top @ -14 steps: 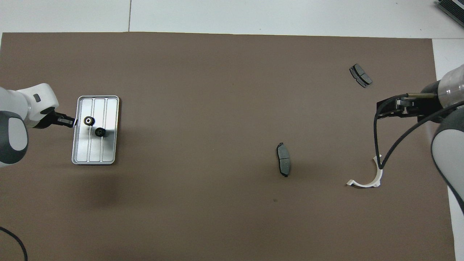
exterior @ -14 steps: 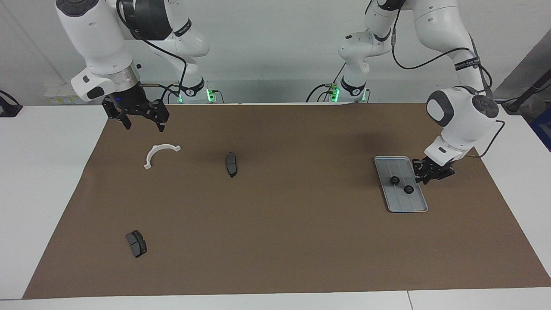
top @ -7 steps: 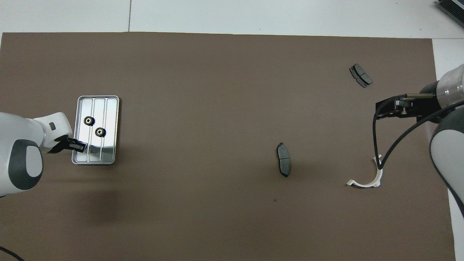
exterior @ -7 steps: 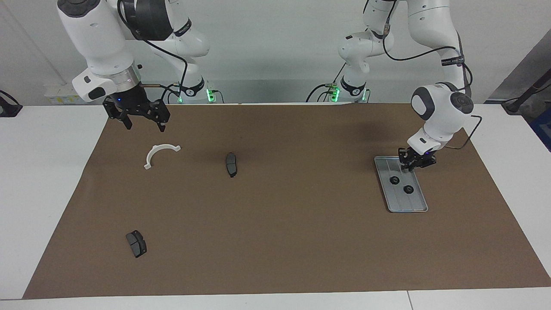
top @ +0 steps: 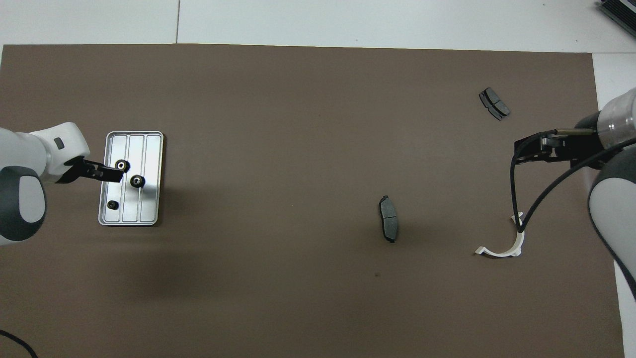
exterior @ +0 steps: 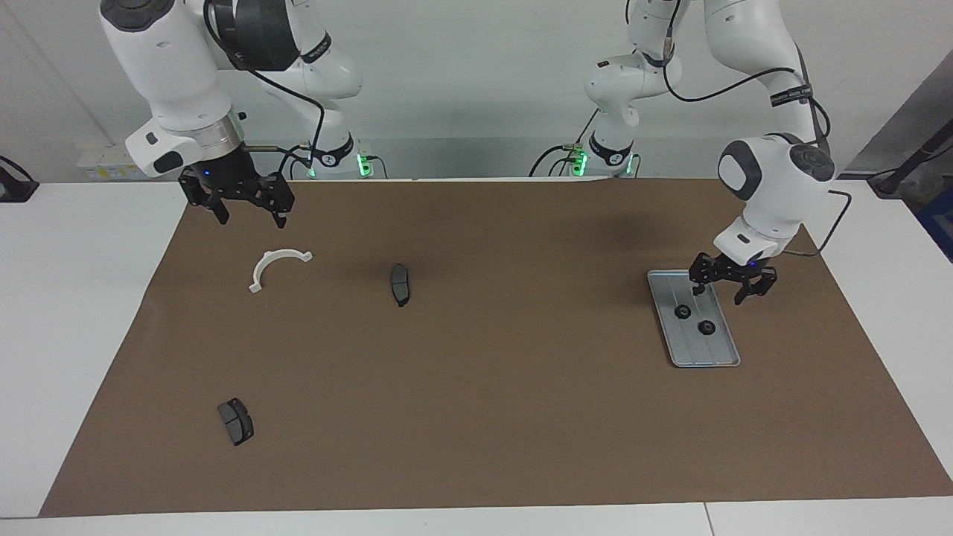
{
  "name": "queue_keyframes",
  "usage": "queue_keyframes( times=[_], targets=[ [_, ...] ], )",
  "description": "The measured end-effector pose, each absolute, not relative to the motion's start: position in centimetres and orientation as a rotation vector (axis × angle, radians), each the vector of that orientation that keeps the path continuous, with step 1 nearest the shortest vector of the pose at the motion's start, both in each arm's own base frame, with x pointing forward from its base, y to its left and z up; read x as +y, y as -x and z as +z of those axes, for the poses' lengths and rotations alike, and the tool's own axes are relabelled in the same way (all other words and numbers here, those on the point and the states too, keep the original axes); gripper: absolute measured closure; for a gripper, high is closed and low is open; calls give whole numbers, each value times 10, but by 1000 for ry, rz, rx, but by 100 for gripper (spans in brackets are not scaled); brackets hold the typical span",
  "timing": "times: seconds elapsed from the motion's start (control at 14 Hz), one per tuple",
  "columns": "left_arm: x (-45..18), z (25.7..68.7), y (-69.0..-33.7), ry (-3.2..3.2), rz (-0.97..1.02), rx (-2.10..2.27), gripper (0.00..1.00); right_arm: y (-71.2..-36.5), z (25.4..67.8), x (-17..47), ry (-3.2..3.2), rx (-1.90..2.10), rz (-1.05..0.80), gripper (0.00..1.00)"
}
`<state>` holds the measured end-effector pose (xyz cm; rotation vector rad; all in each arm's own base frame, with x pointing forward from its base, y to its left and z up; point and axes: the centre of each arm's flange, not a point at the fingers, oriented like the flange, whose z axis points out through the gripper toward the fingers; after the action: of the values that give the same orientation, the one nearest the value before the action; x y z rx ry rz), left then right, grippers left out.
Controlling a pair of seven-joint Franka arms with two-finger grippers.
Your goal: Pick bearing gear from pile to tray
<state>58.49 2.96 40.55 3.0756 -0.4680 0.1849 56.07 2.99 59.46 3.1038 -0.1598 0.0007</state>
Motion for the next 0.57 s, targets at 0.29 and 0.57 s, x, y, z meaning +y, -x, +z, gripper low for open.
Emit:
queue_keyframes(
  times=[0.29,0.57],
  targets=[
    [-10,494,-609,-3073,112,-299,5,-561,595,30,-3104,-160,1,0],
    [-37,564,-599,-3077,20,-215,0,-561,595,30,-3104,-160,1,0]
  ],
)
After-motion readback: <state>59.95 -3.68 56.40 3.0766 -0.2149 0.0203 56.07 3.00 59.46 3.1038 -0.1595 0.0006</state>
